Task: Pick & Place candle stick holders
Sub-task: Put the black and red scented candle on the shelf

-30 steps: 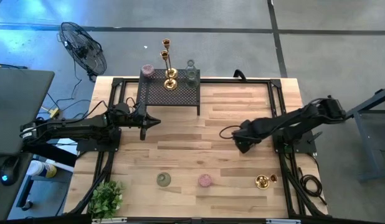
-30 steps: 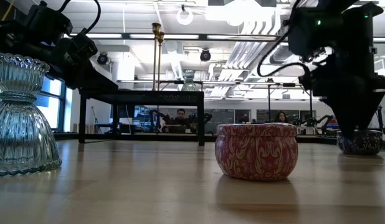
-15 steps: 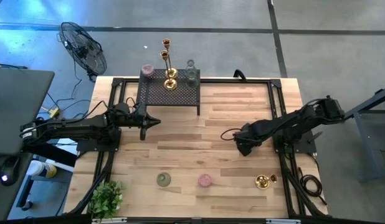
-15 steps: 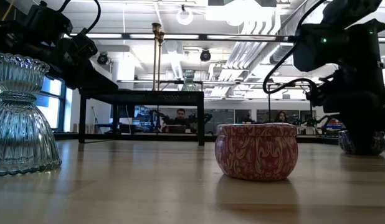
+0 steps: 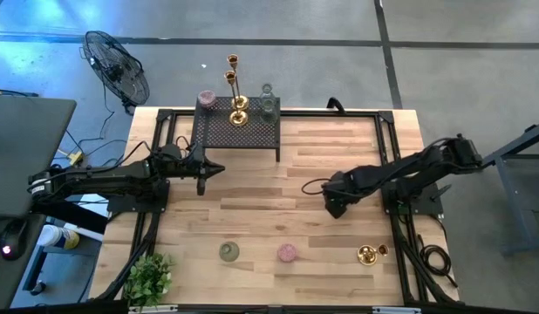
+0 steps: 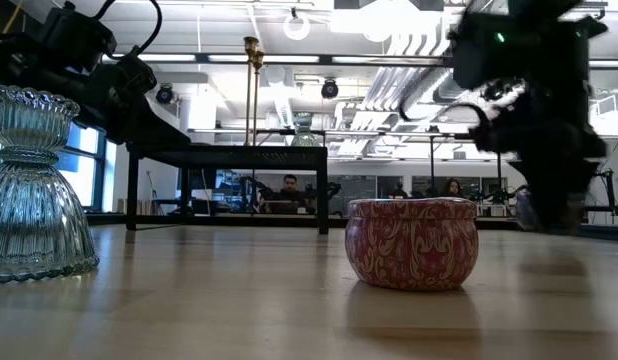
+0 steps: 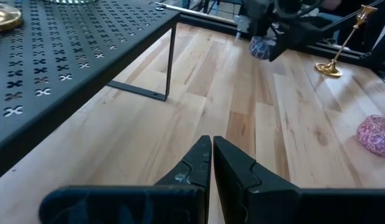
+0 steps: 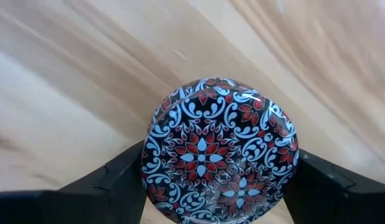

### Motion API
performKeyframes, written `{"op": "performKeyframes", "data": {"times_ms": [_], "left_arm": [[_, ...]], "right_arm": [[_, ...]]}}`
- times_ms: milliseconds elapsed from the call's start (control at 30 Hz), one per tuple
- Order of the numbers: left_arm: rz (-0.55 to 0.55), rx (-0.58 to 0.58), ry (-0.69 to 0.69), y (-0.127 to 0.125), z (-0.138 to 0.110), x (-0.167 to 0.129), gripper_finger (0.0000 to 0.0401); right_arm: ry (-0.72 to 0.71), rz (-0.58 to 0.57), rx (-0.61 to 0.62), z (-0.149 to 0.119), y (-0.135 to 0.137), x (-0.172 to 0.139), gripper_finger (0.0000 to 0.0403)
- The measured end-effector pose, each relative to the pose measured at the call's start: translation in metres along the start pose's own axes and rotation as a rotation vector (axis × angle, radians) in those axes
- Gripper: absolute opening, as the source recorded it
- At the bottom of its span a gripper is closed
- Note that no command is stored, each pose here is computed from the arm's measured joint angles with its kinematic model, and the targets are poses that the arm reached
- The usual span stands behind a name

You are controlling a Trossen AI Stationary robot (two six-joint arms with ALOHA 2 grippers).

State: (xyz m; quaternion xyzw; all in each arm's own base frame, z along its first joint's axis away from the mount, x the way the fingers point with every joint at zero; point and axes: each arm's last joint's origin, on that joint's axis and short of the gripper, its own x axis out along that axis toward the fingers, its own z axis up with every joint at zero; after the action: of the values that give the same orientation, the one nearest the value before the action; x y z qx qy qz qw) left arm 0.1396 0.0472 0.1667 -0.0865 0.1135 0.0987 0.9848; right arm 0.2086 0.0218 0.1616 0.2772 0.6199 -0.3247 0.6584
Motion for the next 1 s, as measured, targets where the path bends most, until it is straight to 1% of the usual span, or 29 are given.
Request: {"op": "performKeyframes", "data": {"times_ms": [200, 267, 367, 433, 533, 600, 667, 800, 1000], "left_arm": [[0.004, 0.001, -0.011, 0.0, 0.001, 0.0, 0.0014], [0.004, 0.002, -0.012, 0.0, 0.001, 0.0, 0.0014], [0.006, 0.001, -0.011, 0.0, 0.001, 0.0, 0.0014], [0.006, 0.001, -0.01, 0.0, 0.001, 0.0, 0.0014], [0.007, 0.0, -0.004, 0.0, 0.0, 0.0, 0.0014], [0.007, 0.0, -0.001, 0.0, 0.0, 0.0, 0.0014], [0.007, 0.0, -0.001, 0.0, 0.0, 0.0, 0.0014], [0.007, 0.0, 0.0, 0.0, 0.0, 0.0, 0.0014], [0.006, -0.001, 0.001, 0.0, 0.0, 0.0, 0.0014]], "right_arm": [[-0.172, 0.129, -0.059, 0.026, 0.03, -0.048, 0.0283], [-0.23, 0.15, -0.094, 0.036, 0.042, -0.062, 0.0283], [-0.276, 0.155, -0.18, 0.055, 0.069, -0.069, 0.0283], [-0.284, 0.145, -0.258, 0.07, 0.092, -0.066, 0.0283], [-0.271, 0.123, -0.385, 0.094, 0.126, -0.052, 0.0283], [-0.254, 0.127, -0.462, 0.111, 0.147, -0.04, 0.0283], [-0.251, 0.135, -0.514, 0.127, 0.164, -0.031, 0.0283], [-0.255, 0.115, -0.58, 0.155, 0.184, -0.017, 0.0287], [-0.257, 0.098, -0.639, 0.182, 0.198, -0.001, 0.0287]]}}
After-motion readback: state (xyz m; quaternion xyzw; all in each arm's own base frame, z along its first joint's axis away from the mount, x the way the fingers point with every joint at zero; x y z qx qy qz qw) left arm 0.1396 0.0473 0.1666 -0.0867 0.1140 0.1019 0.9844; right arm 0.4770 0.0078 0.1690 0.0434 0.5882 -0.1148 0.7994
